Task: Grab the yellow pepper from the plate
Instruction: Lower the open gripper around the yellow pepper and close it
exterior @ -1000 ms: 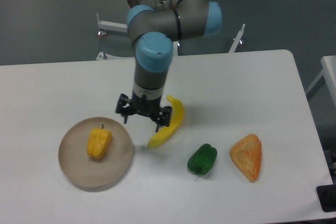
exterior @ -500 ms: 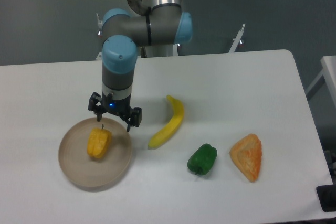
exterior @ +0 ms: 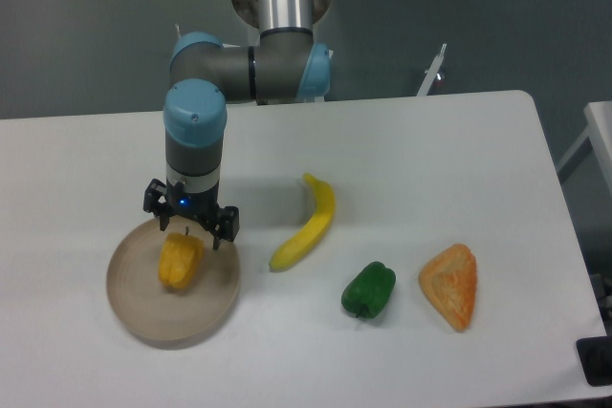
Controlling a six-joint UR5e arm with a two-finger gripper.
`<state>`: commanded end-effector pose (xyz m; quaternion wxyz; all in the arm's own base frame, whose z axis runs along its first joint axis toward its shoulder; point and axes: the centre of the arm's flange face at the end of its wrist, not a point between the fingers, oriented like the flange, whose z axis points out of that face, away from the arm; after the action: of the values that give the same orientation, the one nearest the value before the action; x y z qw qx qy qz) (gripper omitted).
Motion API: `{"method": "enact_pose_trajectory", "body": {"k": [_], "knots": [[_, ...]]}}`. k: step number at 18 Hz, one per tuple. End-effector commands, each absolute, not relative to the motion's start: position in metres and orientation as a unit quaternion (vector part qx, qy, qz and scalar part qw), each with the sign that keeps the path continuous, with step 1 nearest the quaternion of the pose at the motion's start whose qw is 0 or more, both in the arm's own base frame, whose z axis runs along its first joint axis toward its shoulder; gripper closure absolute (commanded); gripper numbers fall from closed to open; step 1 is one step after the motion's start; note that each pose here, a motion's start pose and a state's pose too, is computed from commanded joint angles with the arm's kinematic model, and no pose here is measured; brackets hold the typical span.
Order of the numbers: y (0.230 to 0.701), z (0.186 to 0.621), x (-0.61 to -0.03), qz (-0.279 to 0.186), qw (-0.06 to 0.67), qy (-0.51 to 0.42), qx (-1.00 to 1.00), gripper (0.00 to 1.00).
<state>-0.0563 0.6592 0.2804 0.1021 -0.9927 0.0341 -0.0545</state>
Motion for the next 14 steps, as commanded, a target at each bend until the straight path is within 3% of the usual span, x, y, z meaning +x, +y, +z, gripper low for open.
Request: {"method": "enact_pose_trajectory", "body": {"k": [11, 12, 14], "knots": [[0.669, 0.264, -0.046, -0.043, 0.09, 0.045, -0.994, 0.0], [0.67, 0.266, -0.046, -0.041, 0.092, 0.046, -0.994, 0.05], [0.671, 0.269, -0.047, -0.038, 0.094, 0.046, -0.994, 0.27]]}}
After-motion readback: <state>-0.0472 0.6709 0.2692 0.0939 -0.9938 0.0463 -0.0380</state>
